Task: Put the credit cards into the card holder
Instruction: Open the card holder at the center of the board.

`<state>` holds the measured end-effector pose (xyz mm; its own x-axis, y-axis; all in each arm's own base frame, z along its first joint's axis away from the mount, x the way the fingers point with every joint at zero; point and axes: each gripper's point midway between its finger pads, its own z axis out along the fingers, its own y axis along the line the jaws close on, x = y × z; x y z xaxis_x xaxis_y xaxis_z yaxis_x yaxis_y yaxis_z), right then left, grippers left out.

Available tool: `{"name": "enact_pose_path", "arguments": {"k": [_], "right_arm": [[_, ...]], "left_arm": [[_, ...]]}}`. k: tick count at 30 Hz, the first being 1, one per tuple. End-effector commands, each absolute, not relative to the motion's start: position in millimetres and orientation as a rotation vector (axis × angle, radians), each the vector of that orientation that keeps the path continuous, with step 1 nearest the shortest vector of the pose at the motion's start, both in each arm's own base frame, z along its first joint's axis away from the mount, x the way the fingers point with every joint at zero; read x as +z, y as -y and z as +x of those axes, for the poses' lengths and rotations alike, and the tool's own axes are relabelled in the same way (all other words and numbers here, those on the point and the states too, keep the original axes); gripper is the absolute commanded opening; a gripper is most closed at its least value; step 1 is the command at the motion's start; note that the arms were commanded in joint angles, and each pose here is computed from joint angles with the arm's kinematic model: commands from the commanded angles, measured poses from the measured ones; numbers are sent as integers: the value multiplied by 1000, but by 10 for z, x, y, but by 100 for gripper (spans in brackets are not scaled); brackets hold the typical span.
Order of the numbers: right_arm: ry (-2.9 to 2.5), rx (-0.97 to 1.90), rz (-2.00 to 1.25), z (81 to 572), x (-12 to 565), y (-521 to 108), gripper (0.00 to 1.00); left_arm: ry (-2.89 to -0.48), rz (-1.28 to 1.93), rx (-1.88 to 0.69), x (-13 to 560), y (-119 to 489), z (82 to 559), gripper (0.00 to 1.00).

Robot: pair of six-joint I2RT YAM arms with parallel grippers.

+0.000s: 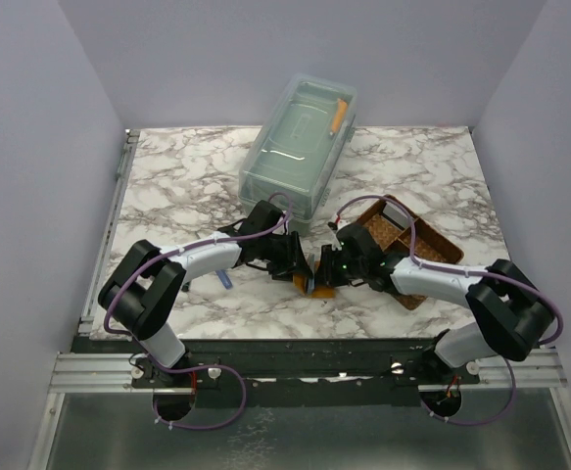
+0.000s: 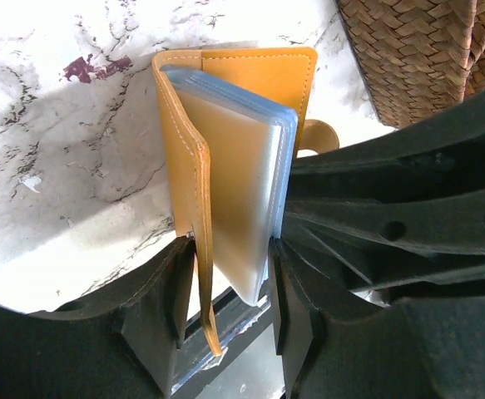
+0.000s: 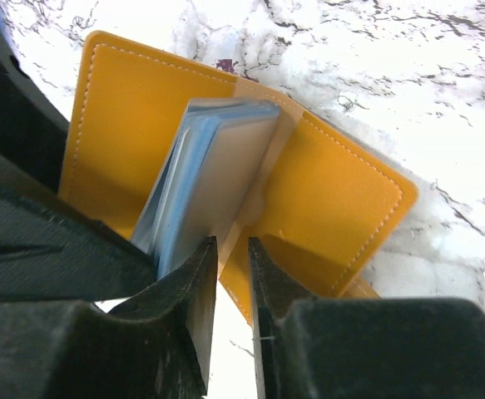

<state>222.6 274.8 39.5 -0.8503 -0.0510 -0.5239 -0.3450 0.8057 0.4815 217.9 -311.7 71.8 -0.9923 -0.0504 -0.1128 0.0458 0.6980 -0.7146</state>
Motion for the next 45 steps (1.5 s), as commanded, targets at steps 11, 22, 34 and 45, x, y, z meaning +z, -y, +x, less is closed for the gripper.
{"name": "enact_pose_path", "arguments": {"k": [11, 22, 34, 45], "right_arm": [[-2444, 833, -252, 2082, 824, -2620, 44], [-2493, 781, -259, 2078, 618, -2580, 49], [-2541, 634, -303, 2190, 248, -2503, 25], [-2472, 662, -387, 2304, 629, -2622, 41]], "left_arm": [[-2814, 6, -1073, 599, 3080, 2218, 44], [-2844, 19, -969, 520, 2941, 2176, 42], [-2898, -18, -550, 337, 2203, 2143, 51], [-2746, 82, -821, 938, 2460, 2282, 63]]}}
